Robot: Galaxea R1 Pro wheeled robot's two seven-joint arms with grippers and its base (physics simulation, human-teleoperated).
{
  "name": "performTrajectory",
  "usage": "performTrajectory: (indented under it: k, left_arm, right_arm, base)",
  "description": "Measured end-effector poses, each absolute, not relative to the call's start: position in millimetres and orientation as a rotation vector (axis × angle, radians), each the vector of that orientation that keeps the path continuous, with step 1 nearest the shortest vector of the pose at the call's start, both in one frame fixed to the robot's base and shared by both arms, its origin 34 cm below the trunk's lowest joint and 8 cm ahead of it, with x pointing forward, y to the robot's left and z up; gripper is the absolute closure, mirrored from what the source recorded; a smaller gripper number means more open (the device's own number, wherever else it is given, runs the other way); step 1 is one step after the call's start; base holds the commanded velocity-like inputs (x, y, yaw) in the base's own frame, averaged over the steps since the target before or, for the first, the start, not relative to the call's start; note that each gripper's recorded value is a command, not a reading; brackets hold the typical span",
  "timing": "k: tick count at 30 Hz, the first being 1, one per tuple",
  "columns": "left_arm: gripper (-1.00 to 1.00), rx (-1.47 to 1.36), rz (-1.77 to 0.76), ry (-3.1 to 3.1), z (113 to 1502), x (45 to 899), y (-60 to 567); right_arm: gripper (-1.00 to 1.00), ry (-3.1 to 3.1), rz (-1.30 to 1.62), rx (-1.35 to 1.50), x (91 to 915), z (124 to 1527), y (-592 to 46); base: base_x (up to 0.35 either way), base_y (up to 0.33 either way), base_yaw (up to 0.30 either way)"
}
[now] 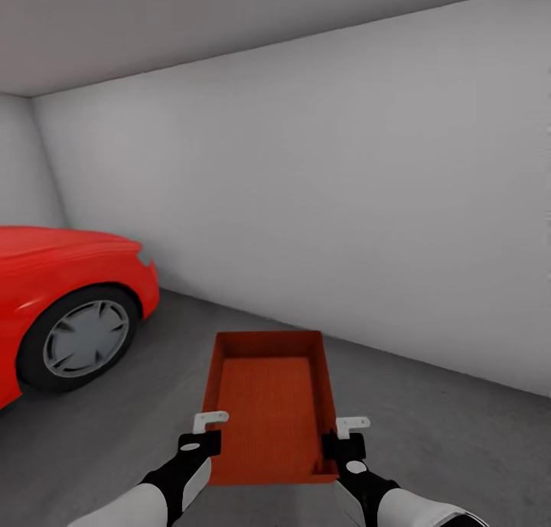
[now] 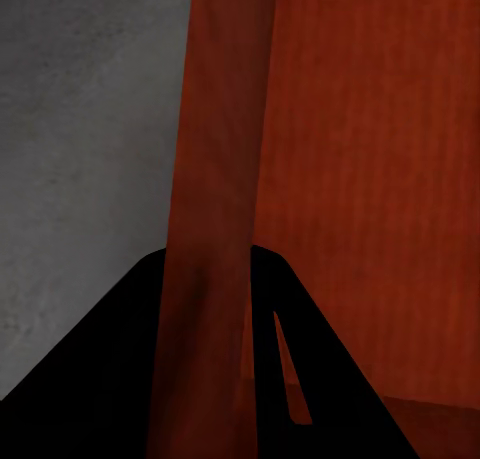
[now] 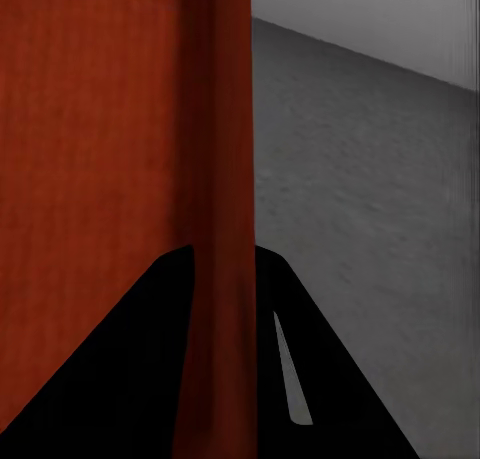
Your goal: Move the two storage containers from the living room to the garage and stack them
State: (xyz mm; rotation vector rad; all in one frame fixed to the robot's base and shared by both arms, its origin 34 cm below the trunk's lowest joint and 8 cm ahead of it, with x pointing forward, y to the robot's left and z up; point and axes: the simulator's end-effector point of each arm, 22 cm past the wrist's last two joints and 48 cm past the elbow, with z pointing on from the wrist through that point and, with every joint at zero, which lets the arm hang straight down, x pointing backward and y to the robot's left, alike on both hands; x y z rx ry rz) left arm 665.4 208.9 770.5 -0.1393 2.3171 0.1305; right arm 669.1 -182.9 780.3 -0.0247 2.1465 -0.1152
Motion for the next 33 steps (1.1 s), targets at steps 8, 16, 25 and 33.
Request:
performTrajectory:
  k: [8, 16, 25, 33]
  left_arm:
    - [1.0, -0.139, 0.13, 2.317, 770.5, 665.4, 208.9]
    - [1.0, -0.139, 0.13, 2.317, 770.5, 665.4, 208.8]
    - [1.0, -0.14, 0.131, 2.317, 770.4, 665.3, 209.3]
    - [1.0, -0.14, 0.131, 2.317, 770.4, 665.3, 209.3]
  right_arm:
    - [1.0, 2.147, -0.115, -0.025, 669.1, 780.3, -182.8]
    - [1.0, 2.147, -0.115, -0.025, 669.1, 780.2, -182.9]
    - [1.0, 2.147, -0.115, -0.025, 669.1, 780.3, -182.5]
    - [1.0, 2.147, -0.115, -0.026, 669.1, 780.3, -182.5]
  base:
    - [0.321, 0.178, -0.288]
    - [0.318, 0.183, -0.28]
    - [0.316, 0.185, -0.042]
    - [0.316, 0.185, 0.0]
